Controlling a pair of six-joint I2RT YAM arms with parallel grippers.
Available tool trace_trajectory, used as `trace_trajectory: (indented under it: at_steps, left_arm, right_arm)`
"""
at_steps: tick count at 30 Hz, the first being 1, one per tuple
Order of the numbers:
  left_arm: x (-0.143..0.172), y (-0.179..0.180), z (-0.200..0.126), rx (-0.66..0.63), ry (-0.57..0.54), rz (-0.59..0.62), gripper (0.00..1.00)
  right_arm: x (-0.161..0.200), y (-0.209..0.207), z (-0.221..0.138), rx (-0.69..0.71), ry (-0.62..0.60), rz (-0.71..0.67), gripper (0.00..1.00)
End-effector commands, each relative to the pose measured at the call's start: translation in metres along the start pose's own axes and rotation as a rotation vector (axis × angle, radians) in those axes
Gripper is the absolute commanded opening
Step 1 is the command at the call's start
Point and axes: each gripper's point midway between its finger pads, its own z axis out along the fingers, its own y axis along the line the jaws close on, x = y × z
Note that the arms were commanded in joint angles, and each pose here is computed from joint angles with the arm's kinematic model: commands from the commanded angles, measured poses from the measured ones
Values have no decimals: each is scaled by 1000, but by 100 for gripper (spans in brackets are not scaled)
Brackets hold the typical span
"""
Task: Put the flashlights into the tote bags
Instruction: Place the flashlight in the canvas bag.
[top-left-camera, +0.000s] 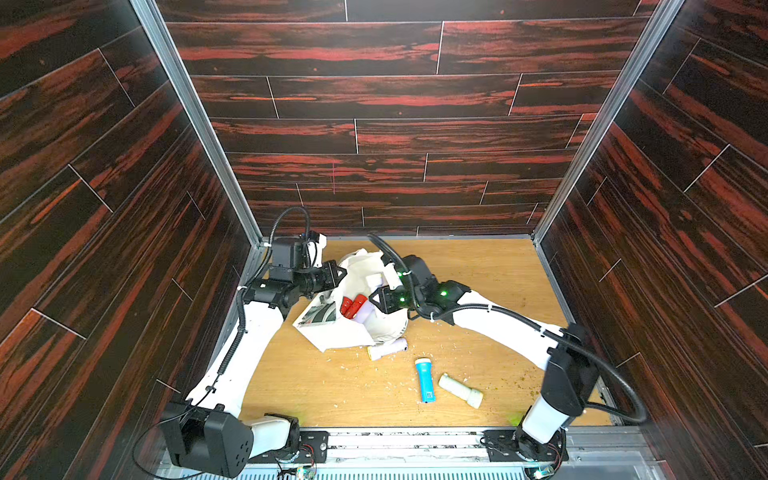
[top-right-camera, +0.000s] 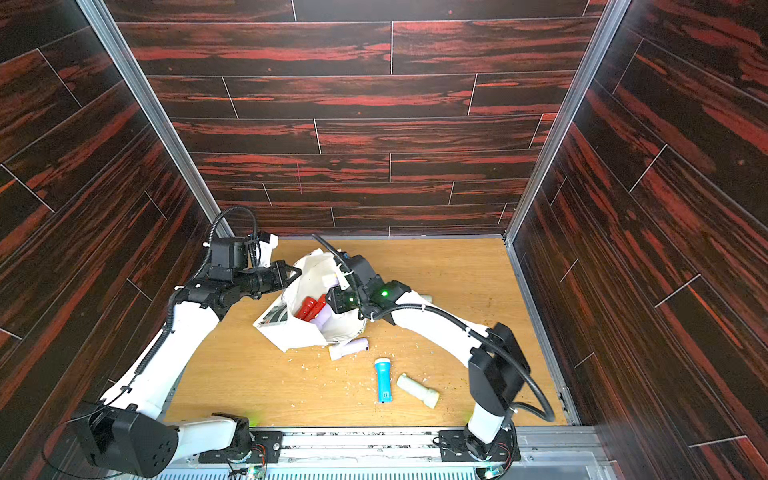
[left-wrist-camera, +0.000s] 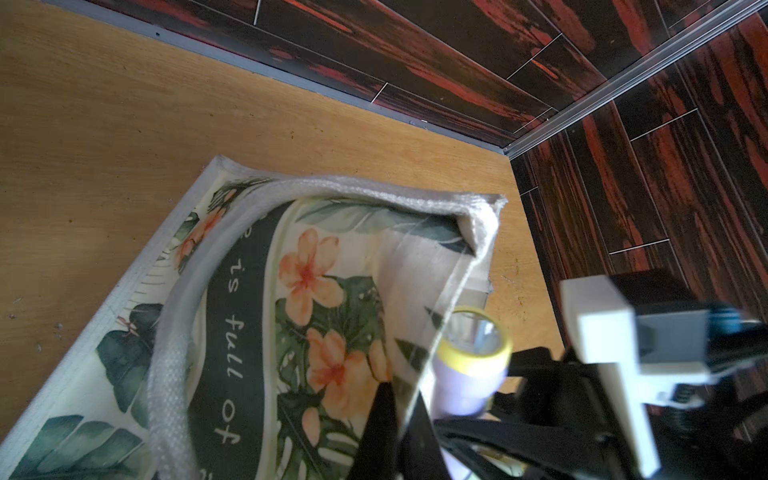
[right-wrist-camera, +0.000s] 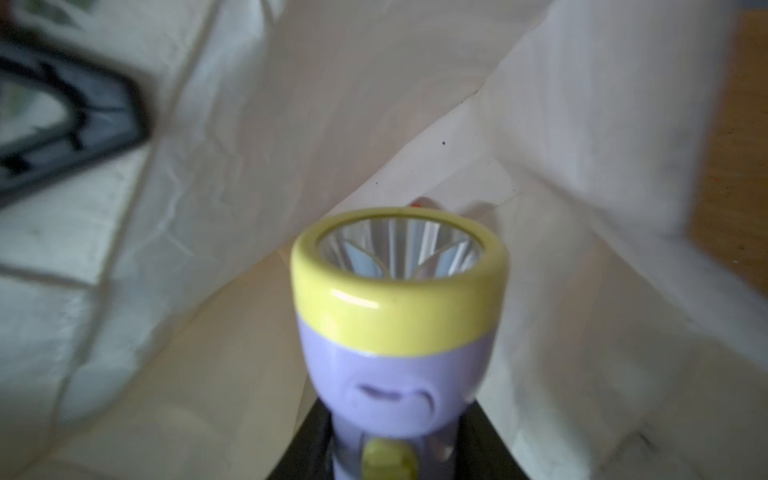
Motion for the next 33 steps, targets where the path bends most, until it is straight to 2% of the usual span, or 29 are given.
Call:
trace_trajectory:
  at_steps: [1,16,23,33]
  left_arm:
    - [-22,-22,-15,52,-72,36,0]
    - [-26,-23,-22,38,-101,34,0]
    - [-28,-18,-28,-1,-131,32,0]
    - [-34,-16,-34,-25,-173,3,0]
  right_arm:
    - [0,4,10,-3,25,-31,0]
    - [13,7,60,16,119,4,0]
    - [10,3,77,65,153,110,0]
    - [10,8,100,57,197,276,0]
